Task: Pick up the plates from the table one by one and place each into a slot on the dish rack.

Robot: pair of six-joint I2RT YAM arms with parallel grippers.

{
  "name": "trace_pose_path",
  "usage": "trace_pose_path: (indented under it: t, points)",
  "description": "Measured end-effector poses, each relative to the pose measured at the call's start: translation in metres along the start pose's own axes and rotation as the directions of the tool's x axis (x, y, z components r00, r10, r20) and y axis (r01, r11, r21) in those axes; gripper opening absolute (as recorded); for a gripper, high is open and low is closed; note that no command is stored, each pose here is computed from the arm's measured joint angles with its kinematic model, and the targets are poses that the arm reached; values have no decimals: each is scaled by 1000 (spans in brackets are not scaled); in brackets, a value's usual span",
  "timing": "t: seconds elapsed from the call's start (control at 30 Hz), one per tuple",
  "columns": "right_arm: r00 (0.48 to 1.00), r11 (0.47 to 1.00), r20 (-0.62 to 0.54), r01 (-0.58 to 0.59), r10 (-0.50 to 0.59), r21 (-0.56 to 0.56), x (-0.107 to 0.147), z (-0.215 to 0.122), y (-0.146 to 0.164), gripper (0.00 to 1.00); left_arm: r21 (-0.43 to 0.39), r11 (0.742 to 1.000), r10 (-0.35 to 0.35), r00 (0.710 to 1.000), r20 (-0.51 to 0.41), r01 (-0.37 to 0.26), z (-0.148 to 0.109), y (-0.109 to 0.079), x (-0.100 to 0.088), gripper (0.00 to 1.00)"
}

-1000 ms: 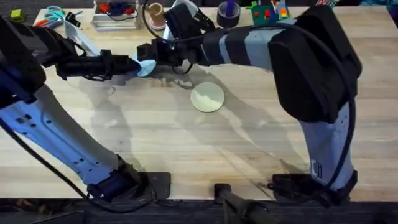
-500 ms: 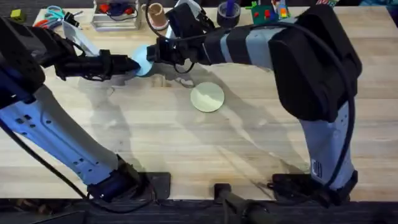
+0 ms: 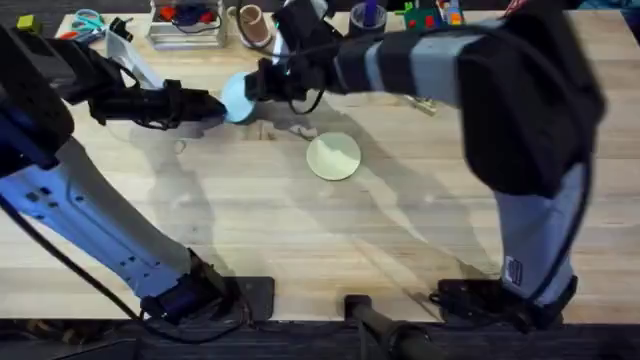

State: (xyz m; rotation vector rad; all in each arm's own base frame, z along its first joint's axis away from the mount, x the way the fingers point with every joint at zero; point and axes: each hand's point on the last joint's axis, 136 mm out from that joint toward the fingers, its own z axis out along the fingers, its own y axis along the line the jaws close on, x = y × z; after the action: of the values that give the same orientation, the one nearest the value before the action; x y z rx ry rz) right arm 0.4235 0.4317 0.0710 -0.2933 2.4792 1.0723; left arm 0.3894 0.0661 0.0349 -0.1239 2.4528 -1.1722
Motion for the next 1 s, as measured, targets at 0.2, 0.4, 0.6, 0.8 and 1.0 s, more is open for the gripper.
trace_pose_path:
  t: [0.2,0.4,0.6,0.8,1.0]
  points:
    - [998,993,55,35,-41,115,-35,-59,-10,29,-128,989,72,997,16,-69,-31,-24,-13,41]
    - [996,979,75,37,-53,199,-56,-115,-24,29,-250,950,206,977,60,-185,-71,-77,-28,40]
    - [994,954,53,78,-97,288,-57,-167,-30,29,-367,886,326,944,58,-283,-93,-131,-27,40]
    - [988,912,54,114,-147,394,-57,-230,-30,29,-442,819,439,896,71,-366,-109,-182,-21,40]
    - [990,857,44,96,-137,506,-44,-291,-36,29,-463,774,524,848,83,-433,-113,-222,-13,39]
